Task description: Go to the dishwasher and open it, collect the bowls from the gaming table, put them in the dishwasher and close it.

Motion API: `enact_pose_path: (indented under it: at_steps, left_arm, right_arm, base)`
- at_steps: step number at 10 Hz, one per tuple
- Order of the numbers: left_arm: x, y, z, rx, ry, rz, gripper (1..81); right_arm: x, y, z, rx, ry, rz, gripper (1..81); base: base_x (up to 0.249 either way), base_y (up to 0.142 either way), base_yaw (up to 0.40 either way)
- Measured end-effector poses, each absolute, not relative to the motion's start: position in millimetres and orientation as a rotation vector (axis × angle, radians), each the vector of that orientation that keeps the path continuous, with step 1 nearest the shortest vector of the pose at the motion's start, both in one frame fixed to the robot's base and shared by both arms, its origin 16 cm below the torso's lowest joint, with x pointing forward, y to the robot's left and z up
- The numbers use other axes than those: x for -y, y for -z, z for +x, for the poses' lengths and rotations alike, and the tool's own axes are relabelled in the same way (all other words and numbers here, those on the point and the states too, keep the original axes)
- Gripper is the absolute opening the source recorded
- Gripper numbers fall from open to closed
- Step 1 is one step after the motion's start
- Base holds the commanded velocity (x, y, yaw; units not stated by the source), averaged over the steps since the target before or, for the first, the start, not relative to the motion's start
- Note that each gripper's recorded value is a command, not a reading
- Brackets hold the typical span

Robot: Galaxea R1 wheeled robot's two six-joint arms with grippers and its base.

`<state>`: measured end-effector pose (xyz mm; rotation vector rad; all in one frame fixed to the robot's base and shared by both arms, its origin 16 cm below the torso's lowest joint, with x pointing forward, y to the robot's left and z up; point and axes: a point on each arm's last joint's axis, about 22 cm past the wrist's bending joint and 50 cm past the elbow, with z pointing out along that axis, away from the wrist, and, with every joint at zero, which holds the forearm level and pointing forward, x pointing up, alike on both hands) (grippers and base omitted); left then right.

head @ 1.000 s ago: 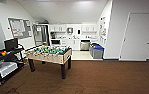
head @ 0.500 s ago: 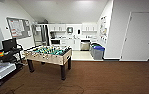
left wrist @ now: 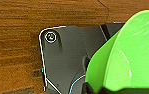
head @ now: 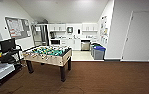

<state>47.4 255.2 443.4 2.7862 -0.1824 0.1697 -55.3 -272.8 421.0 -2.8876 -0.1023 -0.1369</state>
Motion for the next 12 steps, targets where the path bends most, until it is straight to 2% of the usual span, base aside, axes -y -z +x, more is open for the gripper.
enact_pose_path:
  at_steps: [8, 12]
  left_arm:
    - [-255.6, -443.4, 47.3, 0.182, -0.168, 2.787, 1.0]
    - [-258.4, -443.3, 46.3, 0.182, -0.166, 2.790, 1.0]
  right_arm:
    - [273.2, -421.0, -55.0, 0.102, 0.136, -2.888, 1.0]
    - [266.3, -420.8, -54.6, 0.101, 0.136, -2.880, 1.0]
  base:
    - [0.119, 0.000, 0.000]
    - [0.118, -0.077, 0.000]
